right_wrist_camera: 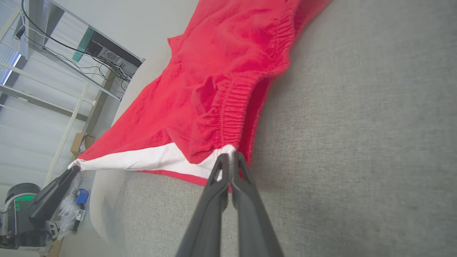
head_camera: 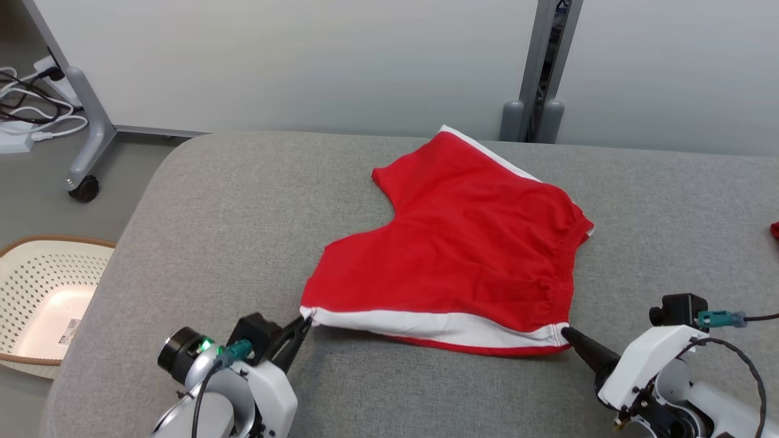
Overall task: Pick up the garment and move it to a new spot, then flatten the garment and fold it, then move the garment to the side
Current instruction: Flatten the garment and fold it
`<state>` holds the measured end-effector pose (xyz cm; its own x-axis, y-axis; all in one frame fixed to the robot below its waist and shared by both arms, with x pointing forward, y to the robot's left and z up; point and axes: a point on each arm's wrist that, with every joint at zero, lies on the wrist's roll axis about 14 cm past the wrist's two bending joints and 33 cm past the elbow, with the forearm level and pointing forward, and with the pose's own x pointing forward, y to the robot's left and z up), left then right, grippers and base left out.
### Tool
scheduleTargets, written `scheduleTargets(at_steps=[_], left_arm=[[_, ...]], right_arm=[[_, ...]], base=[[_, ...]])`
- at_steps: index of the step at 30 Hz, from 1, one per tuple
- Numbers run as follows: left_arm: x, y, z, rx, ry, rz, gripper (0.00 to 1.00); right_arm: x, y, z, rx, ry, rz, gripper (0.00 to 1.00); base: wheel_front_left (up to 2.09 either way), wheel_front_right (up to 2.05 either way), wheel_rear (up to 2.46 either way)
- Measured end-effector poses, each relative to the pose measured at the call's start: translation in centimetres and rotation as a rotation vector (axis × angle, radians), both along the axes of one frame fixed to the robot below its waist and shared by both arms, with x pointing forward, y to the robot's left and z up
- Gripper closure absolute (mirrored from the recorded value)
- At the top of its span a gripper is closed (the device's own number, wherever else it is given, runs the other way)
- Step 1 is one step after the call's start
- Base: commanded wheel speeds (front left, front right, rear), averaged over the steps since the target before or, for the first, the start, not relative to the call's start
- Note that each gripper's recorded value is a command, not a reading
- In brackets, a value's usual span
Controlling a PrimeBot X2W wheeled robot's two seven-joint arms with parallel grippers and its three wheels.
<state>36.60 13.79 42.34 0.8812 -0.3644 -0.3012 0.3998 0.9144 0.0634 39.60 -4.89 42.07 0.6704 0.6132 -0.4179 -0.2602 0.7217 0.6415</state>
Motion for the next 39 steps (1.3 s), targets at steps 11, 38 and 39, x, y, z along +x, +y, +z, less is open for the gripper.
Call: scheduleTargets(at_steps=[11, 38, 39], left_arm=[[-1.8, 0.6, -0.3, 0.066, -0.029, -0.005, 1.00], [-6.0, 1.7, -0.7, 0.005, -0.054, 0.072, 1.00], [-6.1, 1.8, -0.8, 0.012, -0.055, 0.068, 1.00]], right_arm=[[-2.1, -0.8, -0.1, 0.016, 0.043, 0.003, 1.00], [-9.2, -1.1, -0.8, 0.051, 0.101, 0.074, 1.00], [-9.4, -0.9, -0.9, 0.054, 0.104, 0.078, 1.00]], base=[[0.00, 0.00, 0.00], [0.00, 0.00, 0.00], [0.00, 0.00, 0.00]])
